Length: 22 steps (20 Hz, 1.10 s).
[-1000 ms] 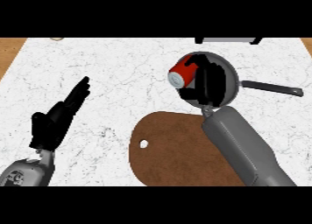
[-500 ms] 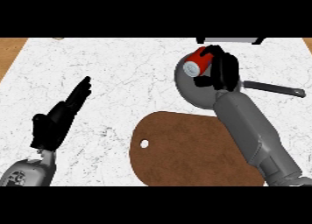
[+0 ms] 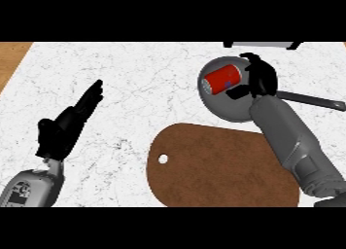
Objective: Pick the can from the cutting board and place it in the pan
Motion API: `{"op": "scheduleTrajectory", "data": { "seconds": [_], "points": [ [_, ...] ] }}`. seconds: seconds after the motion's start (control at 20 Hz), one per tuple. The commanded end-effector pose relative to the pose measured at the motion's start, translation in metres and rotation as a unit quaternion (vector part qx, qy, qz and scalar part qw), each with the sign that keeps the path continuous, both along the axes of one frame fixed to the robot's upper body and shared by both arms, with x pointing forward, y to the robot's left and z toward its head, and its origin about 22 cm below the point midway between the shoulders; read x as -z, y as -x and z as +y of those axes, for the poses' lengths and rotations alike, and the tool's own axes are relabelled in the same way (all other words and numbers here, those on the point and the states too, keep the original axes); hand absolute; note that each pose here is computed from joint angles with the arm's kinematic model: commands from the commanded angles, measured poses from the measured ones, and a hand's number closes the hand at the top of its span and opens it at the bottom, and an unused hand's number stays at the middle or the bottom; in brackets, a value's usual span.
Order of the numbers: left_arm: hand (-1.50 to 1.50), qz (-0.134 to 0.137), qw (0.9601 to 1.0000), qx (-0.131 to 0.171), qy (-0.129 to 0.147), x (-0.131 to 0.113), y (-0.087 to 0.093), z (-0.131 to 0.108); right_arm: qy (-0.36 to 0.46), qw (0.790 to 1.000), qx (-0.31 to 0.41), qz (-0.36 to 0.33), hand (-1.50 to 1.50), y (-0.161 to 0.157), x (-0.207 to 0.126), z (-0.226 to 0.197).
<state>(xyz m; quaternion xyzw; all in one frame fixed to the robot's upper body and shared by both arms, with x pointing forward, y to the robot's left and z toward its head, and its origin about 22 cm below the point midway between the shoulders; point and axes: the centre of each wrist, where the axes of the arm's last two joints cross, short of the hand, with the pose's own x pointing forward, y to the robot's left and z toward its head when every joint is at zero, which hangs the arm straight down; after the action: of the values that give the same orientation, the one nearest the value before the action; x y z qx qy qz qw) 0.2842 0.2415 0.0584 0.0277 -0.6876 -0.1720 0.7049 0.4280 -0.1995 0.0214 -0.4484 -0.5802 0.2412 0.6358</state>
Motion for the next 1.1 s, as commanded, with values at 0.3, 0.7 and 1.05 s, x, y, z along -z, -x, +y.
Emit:
{"op": "scheduleTrajectory", "data": {
  "seconds": [0.3,0.7,1.05],
  "points": [
    [0.0,0.005,0.9999,0.011,-0.002,0.006,0.007,-0.006,-0.176,0.978,-0.009,-0.115,-1.5,-0.007,-0.017,-0.02],
    [0.0,0.009,1.0,0.001,0.005,0.012,0.007,-0.006,-0.33,0.932,-0.04,-0.147,-1.5,0.004,-0.008,-0.083],
    [0.0,0.004,0.9998,-0.016,-0.007,-0.002,0.01,0.011,-0.355,0.914,-0.102,-0.166,-1.5,0.037,0.035,-0.116]
  ]
}}
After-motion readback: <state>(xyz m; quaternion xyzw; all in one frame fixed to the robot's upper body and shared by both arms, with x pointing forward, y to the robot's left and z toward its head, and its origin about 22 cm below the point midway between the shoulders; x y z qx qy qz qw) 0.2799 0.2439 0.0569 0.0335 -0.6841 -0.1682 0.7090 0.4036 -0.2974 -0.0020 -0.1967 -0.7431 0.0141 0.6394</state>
